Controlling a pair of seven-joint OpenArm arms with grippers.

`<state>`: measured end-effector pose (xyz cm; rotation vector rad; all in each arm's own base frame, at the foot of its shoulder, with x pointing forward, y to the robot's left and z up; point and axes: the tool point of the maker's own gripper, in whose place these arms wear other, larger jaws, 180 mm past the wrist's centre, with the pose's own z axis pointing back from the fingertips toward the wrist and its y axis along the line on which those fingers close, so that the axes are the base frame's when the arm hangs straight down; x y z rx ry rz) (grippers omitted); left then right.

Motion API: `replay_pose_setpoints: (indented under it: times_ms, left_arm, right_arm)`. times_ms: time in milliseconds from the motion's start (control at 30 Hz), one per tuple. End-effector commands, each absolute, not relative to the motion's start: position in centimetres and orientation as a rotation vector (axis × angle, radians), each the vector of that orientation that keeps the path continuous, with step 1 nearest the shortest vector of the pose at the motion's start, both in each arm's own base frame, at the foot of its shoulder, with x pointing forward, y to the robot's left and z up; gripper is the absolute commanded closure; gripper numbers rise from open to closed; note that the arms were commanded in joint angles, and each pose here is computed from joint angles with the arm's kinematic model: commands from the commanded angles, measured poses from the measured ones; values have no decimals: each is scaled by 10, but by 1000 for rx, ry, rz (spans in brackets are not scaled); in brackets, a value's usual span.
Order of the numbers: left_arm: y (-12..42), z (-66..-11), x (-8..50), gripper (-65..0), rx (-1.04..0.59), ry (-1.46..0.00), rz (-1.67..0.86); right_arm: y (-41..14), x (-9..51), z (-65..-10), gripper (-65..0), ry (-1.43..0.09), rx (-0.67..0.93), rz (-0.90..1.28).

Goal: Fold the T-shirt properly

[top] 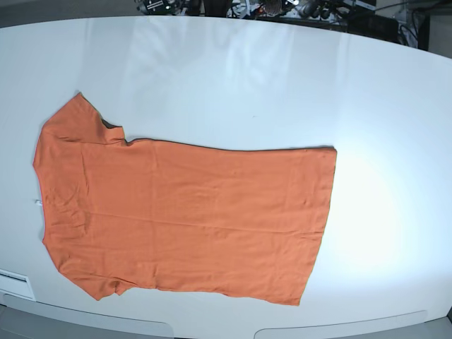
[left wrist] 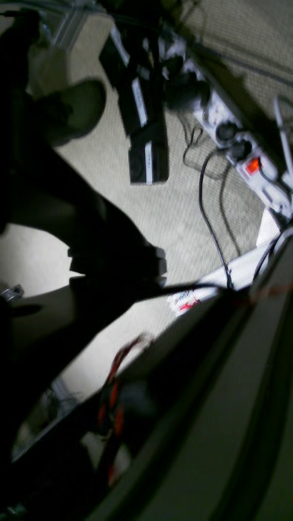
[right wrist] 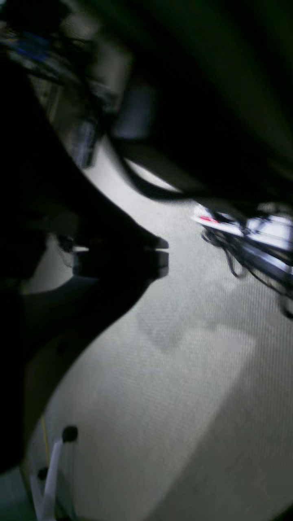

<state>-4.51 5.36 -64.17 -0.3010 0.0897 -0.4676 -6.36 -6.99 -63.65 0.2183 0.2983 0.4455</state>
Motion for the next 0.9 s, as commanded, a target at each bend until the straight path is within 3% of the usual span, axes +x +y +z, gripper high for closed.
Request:
replay_pose_setpoints:
  times_ms: [0,400,533,867]
  left_arm:
    - [60,-639,-54,0,-303,110,-475]
    - [102,-576,-117,0,-356,154,-594]
    - [105,-534,-124,0,-403,93,-661]
    - [118,-419,-91,0,-283,-195,-987]
  right_arm:
    - [-74,-81,-633,0,324,221,445]
    - [-114,-162,-560,0,338,192,434]
    - [-119,-165,-522,0,275,182,456]
    - [-128,-121,-418,0,33,31,537]
